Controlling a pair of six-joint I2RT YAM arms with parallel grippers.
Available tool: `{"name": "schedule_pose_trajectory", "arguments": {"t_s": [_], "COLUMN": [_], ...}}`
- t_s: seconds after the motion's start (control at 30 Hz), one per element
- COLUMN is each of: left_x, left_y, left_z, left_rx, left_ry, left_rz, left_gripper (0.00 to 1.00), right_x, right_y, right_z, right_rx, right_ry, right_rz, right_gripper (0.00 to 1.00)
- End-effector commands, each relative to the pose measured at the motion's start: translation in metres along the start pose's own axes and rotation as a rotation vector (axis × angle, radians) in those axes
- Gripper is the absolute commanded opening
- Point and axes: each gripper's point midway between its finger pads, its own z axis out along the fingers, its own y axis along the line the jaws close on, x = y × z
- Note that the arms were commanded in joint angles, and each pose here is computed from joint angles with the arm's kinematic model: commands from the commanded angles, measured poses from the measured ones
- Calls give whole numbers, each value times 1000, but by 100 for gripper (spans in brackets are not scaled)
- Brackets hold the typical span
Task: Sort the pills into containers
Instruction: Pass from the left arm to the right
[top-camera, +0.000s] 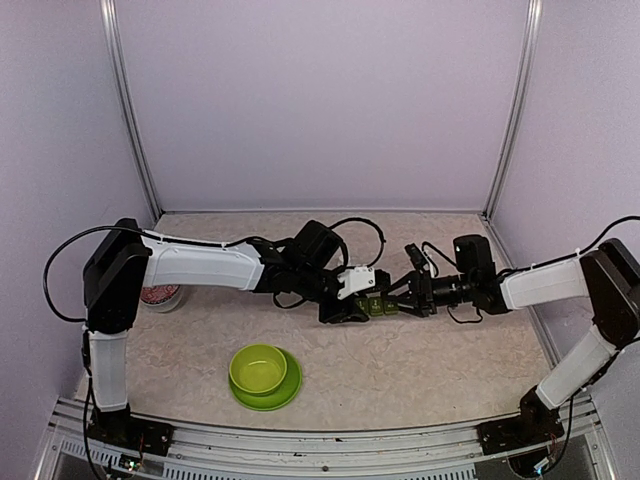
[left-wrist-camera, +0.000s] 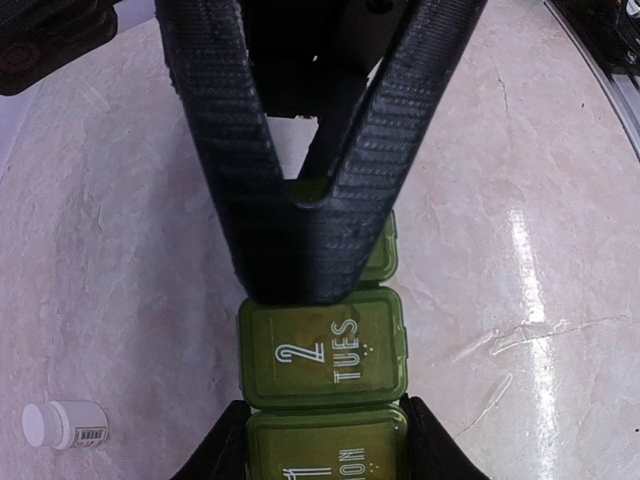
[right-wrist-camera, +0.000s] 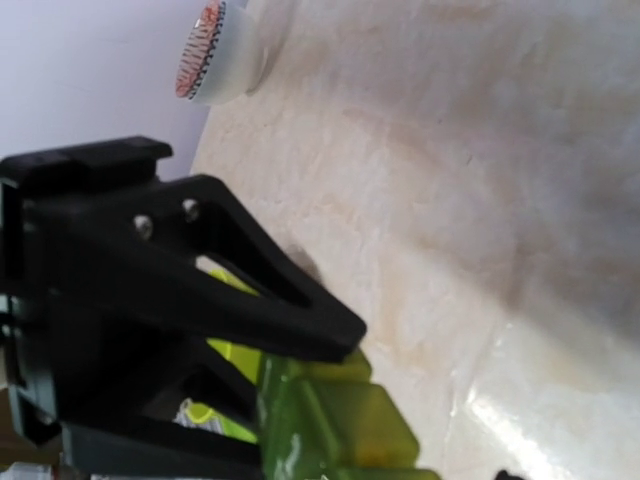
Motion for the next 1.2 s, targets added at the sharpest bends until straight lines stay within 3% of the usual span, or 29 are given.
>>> {"name": "schedule_pose_trajectory", "arguments": {"t_s": [0.0, 0.37, 0.73, 0.83, 1.0, 1.17], "left_x": [-10, -13, -9, -7, -7, -15], "left_y": [-1, -2, -5, -6, -1, 7], "left_z": [-7, -5, -3, -4, -9, -28], "left_rx": [-15, -18, -15, -25, -71, -151], "left_ry": [-21, -21, -14, -12, -19, -73], "left_rz": [9, 20, 27, 28, 30, 36], "left_gripper": [34, 35, 35, 44, 78, 98], "right_x": [9, 21, 23, 23, 23, 23], "right_y": [0, -1, 0, 0, 1, 5], "right_z": [4, 14, 19, 19, 18, 16], "right_rx": [-37, -78, -117, -124, -129, -142], "right_ry": [30, 73, 80, 79, 77, 70], "right_rz": [21, 48, 81, 89, 94, 96], "right_gripper": [72, 58, 19, 14, 12, 12]}}
